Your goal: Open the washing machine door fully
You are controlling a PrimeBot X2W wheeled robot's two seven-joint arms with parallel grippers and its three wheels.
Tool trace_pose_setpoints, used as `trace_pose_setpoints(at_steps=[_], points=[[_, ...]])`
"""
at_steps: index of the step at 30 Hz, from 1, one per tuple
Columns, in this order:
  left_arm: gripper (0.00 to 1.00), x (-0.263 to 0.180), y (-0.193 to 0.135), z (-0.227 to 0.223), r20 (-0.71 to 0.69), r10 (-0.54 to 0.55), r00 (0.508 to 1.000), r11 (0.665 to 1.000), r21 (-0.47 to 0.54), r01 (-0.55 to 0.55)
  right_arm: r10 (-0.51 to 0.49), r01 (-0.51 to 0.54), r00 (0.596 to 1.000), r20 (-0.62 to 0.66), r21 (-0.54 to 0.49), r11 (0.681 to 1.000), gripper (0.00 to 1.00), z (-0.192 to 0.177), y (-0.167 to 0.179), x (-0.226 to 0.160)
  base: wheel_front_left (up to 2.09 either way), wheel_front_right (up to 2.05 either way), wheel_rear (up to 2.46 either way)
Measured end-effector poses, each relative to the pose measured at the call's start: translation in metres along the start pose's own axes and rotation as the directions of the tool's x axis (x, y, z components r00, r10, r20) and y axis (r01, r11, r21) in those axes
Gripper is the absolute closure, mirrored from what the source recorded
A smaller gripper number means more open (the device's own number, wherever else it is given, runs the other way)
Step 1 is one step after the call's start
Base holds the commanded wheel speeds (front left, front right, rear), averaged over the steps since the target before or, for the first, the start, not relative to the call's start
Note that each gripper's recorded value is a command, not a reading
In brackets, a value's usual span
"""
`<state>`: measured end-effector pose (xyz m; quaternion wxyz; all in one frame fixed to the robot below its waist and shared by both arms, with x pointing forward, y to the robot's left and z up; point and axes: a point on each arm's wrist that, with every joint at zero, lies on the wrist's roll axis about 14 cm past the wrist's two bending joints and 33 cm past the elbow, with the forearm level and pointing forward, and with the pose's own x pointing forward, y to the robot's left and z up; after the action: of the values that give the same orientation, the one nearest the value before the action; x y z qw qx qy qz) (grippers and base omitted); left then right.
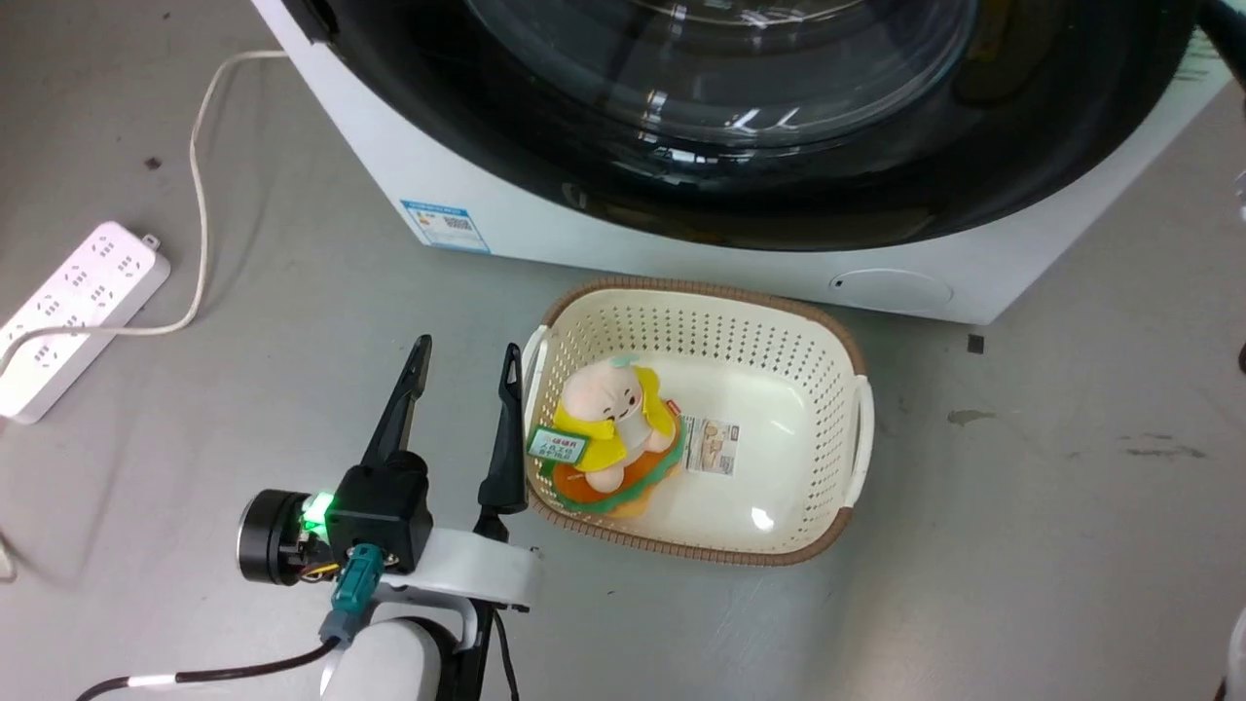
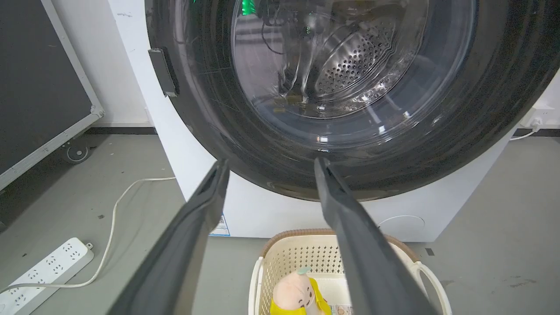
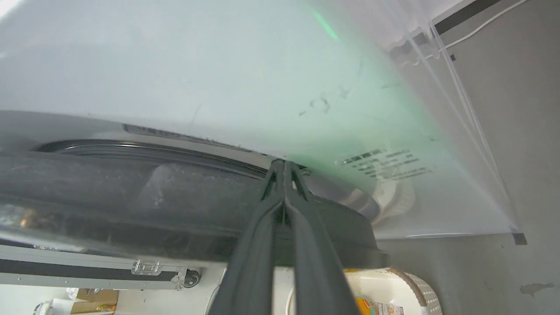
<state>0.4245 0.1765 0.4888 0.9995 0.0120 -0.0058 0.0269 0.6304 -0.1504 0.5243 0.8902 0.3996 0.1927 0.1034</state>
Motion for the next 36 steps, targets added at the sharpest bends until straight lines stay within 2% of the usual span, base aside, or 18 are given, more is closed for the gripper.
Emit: trace_pose_setpoints(at_steps=[5,16,26,36], points=[[0.0,0.0,0.002,-0.004,-0.003,0.011,1.0,1.0,0.005,-0.011,0.023,-0.012,0.994,-0.108,0.1,0.995,1.0,-0.01,-0.001,0.012,0.0,0.0,0.0],[0.0,-0.002,0.003,0.009,0.042,0.017,0.999,1.0,0.005,-0.017,0.078,-0.03,0.971,-0.226,0.208,0.978,1.0,-0.02,0.004,0.005,0.0,0.0,0.0],[0.0,-0.01,0.005,0.033,0.117,0.021,0.993,1.0,0.002,-0.022,0.19,-0.086,0.932,-0.308,0.32,0.944,1.0,-0.037,0.026,-0.024,0.0,0.0,0.0],[0.0,-0.03,0.005,0.051,0.163,0.023,0.986,1.0,-0.006,-0.022,0.263,-0.11,0.862,-0.434,0.347,0.931,1.0,-0.085,0.04,-0.072,0.0,0.0,0.0]])
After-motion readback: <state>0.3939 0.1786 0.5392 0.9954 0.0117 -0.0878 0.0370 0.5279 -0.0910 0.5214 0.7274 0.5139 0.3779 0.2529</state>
